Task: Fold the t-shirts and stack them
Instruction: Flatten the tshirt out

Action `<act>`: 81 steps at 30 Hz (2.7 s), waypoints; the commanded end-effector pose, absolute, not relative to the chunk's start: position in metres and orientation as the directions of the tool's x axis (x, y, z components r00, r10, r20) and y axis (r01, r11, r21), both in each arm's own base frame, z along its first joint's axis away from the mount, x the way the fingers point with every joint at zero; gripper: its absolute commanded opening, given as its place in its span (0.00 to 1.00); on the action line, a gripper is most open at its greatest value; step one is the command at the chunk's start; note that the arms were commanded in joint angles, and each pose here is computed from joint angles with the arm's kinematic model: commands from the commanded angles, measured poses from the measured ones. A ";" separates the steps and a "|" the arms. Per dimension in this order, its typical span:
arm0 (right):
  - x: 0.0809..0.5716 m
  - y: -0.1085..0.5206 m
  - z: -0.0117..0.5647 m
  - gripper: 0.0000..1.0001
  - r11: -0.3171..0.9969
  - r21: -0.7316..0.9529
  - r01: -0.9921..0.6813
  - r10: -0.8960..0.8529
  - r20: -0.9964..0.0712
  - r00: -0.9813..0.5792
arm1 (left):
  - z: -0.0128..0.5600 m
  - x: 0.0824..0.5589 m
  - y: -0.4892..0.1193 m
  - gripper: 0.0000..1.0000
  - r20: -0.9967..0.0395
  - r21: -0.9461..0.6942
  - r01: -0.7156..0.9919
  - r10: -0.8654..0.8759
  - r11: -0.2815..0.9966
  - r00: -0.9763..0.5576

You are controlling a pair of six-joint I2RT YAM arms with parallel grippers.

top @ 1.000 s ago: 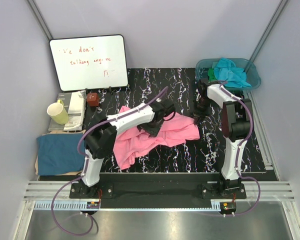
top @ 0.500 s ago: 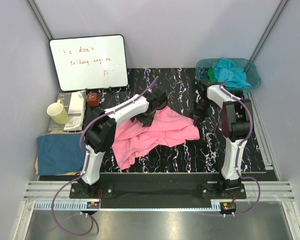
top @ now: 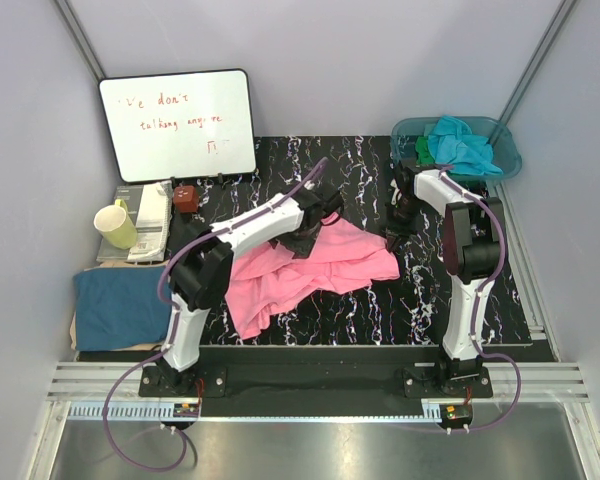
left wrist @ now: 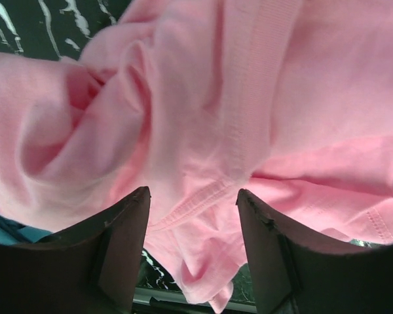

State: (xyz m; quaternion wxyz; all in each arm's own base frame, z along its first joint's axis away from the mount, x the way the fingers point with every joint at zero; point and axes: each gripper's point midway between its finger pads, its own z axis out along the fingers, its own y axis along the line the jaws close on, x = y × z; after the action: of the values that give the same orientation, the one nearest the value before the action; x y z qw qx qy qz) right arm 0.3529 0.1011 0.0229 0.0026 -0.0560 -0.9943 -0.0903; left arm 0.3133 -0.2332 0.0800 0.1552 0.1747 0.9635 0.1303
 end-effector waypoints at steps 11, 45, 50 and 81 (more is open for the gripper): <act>0.365 0.110 0.032 0.13 0.969 0.229 0.095 0.102 -0.019 -0.995 | 0.050 0.299 -0.232 0.47 -0.202 0.350 0.342 0.427 0.872 -0.881; 0.394 0.003 0.073 0.00 0.933 -0.164 0.320 0.277 -0.240 -0.930 | 0.149 0.479 -0.155 0.75 -0.494 0.367 0.014 0.208 0.930 -0.844; 0.388 -0.023 0.083 0.00 0.890 -0.207 0.407 0.347 -0.275 -0.897 | 0.180 0.460 -0.157 0.99 -0.547 0.277 0.001 0.159 0.961 -0.822; 0.416 0.068 0.111 0.95 0.965 0.176 0.194 0.239 -0.289 -0.927 | 0.095 0.304 -0.453 0.00 -0.428 -0.289 0.595 0.455 0.750 -0.781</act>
State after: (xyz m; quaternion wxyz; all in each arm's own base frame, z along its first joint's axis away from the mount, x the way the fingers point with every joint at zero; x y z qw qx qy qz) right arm 0.3926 0.0618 0.0939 -0.1192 -0.1176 -0.9844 -0.0546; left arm 0.3008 -0.4113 0.0807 0.1555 0.2843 0.9347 -0.1462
